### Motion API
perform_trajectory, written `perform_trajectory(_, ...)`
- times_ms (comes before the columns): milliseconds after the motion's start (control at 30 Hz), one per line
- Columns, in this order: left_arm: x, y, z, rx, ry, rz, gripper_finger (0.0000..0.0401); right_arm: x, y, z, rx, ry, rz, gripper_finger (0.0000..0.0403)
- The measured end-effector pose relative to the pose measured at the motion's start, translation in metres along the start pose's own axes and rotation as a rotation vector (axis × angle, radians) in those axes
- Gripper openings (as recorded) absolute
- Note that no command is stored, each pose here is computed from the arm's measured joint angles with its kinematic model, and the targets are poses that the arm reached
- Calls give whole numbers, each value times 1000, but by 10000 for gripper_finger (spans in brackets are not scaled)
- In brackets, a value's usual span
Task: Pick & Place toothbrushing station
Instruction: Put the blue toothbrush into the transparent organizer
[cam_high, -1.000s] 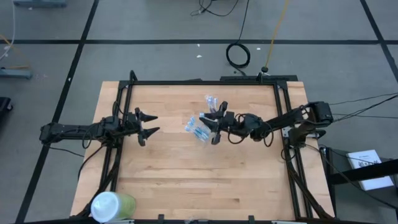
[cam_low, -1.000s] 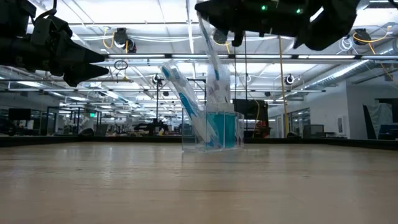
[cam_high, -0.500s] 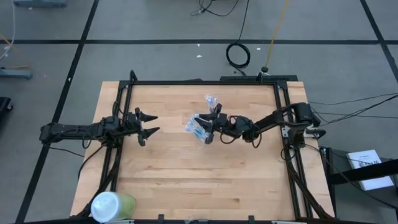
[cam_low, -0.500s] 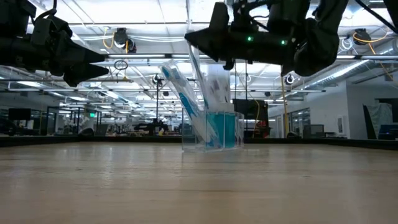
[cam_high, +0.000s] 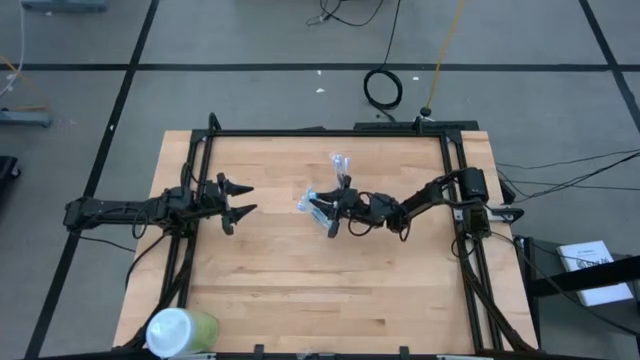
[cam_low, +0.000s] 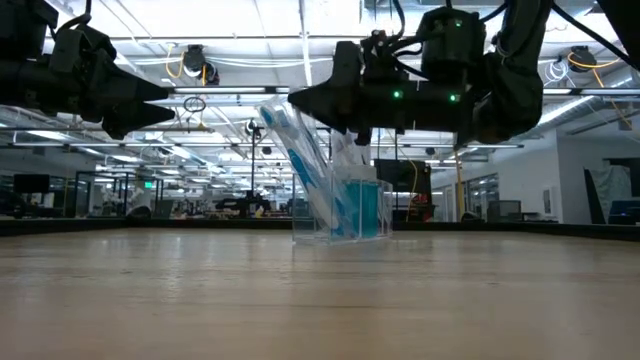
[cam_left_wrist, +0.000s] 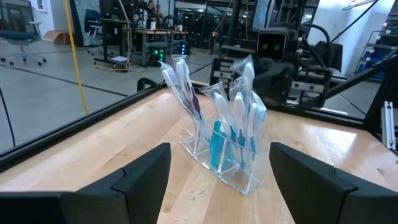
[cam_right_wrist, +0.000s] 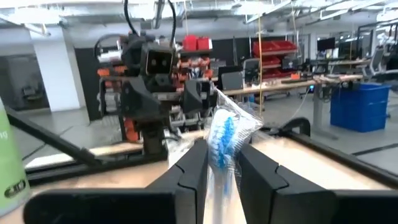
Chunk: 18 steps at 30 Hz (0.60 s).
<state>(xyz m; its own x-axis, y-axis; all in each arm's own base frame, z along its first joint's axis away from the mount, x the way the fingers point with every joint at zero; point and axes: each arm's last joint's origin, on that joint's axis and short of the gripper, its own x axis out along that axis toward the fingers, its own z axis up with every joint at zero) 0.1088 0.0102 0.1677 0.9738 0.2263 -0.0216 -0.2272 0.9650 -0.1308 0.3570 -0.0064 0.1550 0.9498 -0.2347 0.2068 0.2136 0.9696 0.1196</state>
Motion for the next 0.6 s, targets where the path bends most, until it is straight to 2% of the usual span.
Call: perform_trajectory(600,0,0,0,0,-1,0,283,-2,3,-15,-41,152,-21,61)
